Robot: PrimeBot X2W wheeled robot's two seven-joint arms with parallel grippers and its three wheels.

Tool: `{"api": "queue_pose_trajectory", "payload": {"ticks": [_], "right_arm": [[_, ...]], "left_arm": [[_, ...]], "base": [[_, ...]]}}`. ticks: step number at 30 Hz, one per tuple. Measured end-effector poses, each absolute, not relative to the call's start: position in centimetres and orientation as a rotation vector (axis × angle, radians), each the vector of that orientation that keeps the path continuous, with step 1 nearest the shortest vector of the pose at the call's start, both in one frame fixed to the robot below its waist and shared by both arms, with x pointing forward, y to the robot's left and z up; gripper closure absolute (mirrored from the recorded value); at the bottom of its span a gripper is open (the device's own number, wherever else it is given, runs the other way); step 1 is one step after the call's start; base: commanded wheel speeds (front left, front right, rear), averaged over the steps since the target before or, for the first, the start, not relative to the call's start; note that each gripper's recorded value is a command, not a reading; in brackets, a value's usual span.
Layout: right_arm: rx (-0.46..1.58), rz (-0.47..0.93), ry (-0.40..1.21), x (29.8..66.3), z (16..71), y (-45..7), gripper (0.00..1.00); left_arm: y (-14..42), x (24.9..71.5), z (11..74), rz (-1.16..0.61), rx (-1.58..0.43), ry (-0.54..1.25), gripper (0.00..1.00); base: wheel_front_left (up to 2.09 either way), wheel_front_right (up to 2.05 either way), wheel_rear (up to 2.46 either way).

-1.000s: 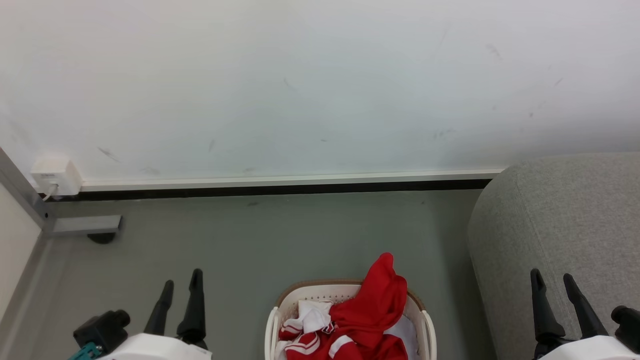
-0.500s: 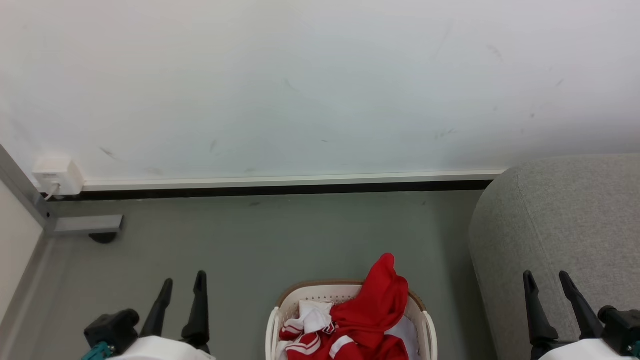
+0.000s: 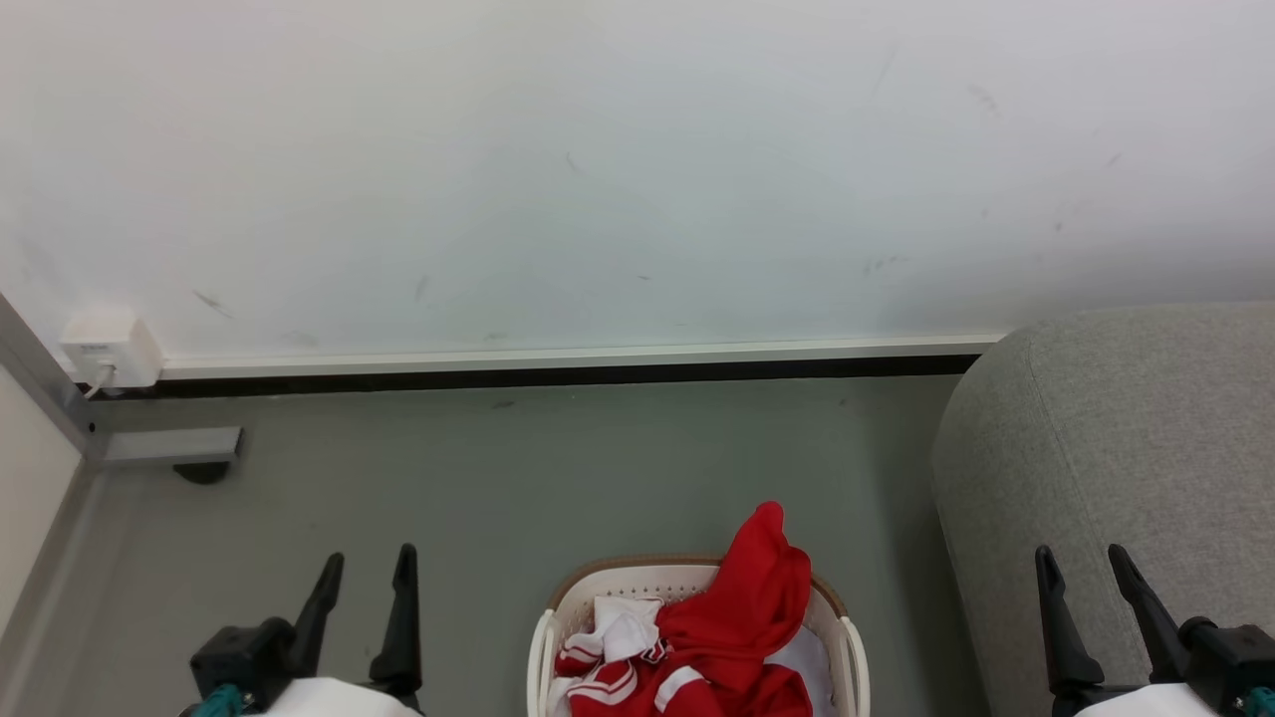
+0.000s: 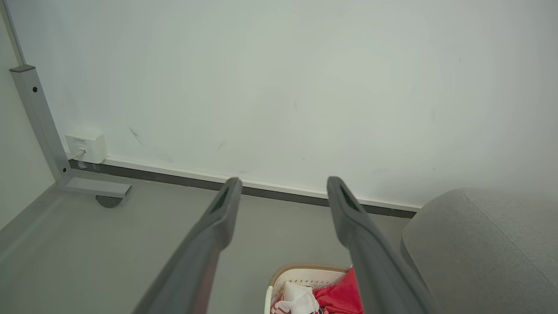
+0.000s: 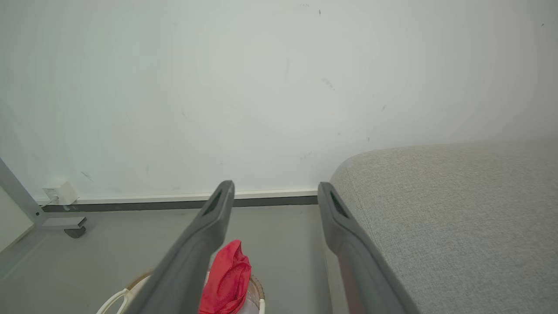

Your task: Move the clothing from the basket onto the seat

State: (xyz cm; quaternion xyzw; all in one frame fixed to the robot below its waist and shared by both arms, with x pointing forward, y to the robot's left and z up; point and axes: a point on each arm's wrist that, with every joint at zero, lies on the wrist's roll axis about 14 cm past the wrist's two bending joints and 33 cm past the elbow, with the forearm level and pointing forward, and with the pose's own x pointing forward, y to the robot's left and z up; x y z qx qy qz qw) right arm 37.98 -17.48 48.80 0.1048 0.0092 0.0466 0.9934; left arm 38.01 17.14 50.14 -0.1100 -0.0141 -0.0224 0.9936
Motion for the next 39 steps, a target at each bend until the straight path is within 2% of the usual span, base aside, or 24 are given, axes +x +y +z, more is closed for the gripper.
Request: {"api": "queue_pose_trajectory", "payload": {"ticks": [30,39], "right_arm": [[0.123,0.115,0.044,37.9,47.2,-17.1,0.00],[0.120,0.117,0.053,37.8,46.9,-17.0,0.00]], "left_arm": [[16.3,37.4,49.0,-0.100,-0.050,-0.022,0.00],[16.1,37.4,48.8,-0.112,-0.051,-0.016,0.00]], "base": [[0.00,0.00,0.00],[0.00,0.00,0.00]]}}
